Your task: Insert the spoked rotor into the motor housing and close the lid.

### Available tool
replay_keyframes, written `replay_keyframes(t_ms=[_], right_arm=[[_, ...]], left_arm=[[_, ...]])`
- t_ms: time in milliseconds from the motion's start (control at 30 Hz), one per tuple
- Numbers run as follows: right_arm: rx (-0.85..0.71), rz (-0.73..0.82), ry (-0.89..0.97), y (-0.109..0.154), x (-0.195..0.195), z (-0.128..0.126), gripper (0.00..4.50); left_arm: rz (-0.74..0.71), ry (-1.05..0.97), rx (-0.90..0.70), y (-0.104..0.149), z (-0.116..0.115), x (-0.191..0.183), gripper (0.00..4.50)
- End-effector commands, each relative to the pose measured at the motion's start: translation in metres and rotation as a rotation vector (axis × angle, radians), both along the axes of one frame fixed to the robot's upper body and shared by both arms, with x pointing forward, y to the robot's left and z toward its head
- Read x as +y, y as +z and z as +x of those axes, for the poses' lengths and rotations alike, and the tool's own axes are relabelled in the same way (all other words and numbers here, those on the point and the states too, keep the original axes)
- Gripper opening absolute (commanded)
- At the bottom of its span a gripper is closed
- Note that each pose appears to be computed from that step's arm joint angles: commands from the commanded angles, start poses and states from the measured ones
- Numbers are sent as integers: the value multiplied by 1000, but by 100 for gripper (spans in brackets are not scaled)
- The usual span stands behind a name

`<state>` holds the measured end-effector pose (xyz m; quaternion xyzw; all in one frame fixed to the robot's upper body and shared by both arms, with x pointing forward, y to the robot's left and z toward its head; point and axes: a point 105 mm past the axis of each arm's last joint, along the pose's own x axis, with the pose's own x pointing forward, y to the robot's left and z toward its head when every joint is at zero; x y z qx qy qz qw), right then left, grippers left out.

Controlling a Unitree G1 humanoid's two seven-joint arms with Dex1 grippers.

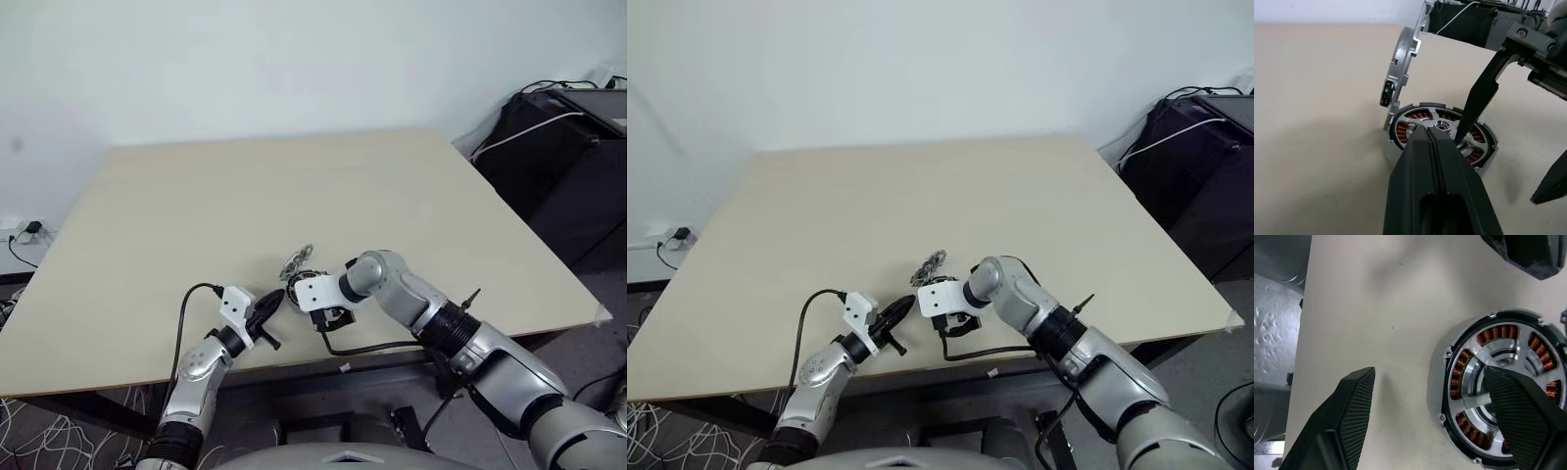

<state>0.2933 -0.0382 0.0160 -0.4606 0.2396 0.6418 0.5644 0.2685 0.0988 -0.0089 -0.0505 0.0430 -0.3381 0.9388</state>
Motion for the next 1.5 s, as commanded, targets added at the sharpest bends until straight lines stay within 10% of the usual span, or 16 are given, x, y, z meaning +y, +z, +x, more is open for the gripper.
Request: replay_keyframes(t_ms=[33, 367, 600, 1000, 1500], right_arm=[[-19, 7, 20, 6, 4, 3, 320], [-17, -5, -1, 2, -1, 6, 3], [-18, 53, -74, 2, -3, 7, 3], [243, 479, -784, 38, 2, 9, 3], [432, 487, -1037, 68, 1, -9, 3]], left_arm=[[-15, -6, -57, 14, 4, -4, 0], [-23, -3, -52, 14, 4, -6, 0], [-27, -8, -49, 14, 3, -7, 0], [-43, -14, -30, 11, 2, -8, 0], [-55, -8, -10, 8, 0, -9, 0]])
